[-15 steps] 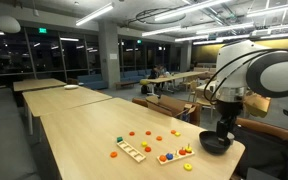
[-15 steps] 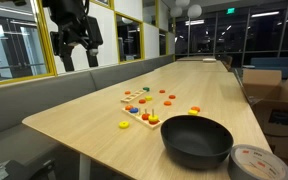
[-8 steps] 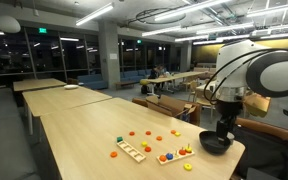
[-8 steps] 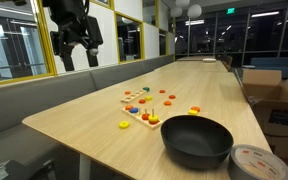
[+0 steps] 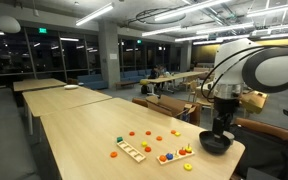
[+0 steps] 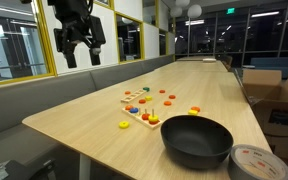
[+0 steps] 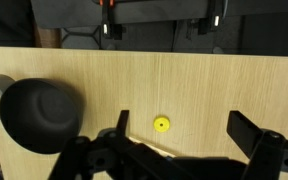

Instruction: Place the yellow ring at the front of the table on the wooden board, remove the yellow ring on the right from the wooden board

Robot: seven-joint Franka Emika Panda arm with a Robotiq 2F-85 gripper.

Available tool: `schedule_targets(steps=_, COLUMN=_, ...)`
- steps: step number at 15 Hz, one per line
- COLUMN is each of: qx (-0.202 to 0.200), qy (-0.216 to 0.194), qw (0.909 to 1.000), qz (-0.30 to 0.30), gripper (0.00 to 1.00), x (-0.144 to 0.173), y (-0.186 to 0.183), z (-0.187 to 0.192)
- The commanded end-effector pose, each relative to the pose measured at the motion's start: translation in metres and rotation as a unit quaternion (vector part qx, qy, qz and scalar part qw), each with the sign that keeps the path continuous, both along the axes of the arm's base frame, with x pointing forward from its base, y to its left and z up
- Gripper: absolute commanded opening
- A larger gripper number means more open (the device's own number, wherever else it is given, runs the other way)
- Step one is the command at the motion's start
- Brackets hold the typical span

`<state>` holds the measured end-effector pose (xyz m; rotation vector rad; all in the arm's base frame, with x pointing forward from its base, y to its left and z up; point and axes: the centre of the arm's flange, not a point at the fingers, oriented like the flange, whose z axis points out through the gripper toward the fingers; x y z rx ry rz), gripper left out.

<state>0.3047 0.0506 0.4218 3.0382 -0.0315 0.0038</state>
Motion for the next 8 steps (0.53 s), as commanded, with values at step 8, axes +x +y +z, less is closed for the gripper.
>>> schedule_targets(steps=8, qx=0.069, qy=-0.002, qw=0.9976, qz=0.001, gripper=1.00, x=0.062, y=0.040, z=-0.049)
